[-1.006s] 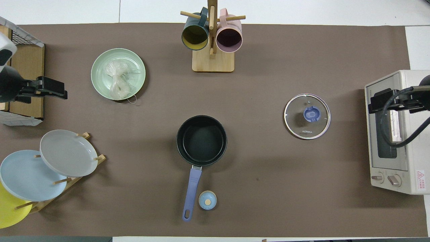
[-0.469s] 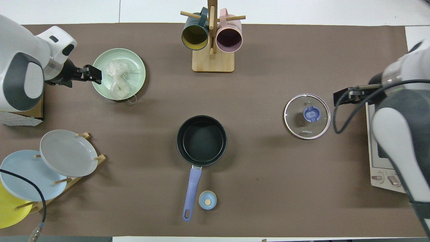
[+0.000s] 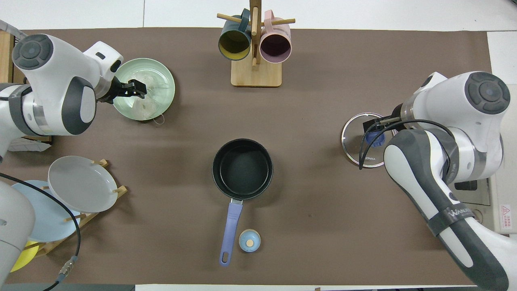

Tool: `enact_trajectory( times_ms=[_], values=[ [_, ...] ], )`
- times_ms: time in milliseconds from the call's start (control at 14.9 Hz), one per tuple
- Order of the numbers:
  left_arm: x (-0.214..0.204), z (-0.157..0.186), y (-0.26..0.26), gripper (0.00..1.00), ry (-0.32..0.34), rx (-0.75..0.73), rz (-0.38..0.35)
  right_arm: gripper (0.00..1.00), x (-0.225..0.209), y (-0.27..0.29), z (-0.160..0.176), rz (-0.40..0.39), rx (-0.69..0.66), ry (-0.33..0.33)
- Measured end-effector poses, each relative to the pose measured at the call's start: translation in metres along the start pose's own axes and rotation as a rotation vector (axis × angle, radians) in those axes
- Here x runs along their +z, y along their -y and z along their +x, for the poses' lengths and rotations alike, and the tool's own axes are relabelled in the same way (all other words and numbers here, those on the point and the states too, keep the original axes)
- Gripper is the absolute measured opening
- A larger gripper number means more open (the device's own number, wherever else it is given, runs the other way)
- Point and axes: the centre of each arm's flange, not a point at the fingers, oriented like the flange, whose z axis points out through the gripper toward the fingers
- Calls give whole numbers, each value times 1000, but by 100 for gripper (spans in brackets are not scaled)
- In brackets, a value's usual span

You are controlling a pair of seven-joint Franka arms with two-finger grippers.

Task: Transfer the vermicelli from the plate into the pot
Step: 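Grasp the vermicelli with the left gripper while the right gripper grasps the lid, then carry the vermicelli over the black pot with the left gripper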

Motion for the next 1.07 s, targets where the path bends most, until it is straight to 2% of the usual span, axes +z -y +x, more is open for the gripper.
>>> enact_trajectory(
  times_ms=[268, 402, 469, 536, 737, 804, 939, 1073],
  values=[
    [28, 2, -9, 100, -11, -2, 0, 100, 25, 0, -13, 0, -14, 7],
    [36, 2, -11, 96, -10, 1, 1, 100, 35, 0, -18, 0, -39, 12],
    [37, 2, -11, 86, -10, 1, 1, 99, 38, 0, -20, 0, -47, 12],
    [36, 2, -11, 70, -11, 0, 1, 96, 41, -1, -19, -1, -49, 5],
    [31, 4, -12, 37, -13, -3, -2, 95, 55, -1, -19, 0, -49, 16],
    [28, 6, -13, 26, -8, -6, -3, 92, 61, -1, -19, 0, -49, 18],
    [15, 10, -13, 25, 9, -14, -5, 88, 67, -1, -18, 1, -49, 20],
    [-17, 14, -15, 25, 34, -38, -37, 84, 68, -1, -18, 1, -49, 21]
  ],
)
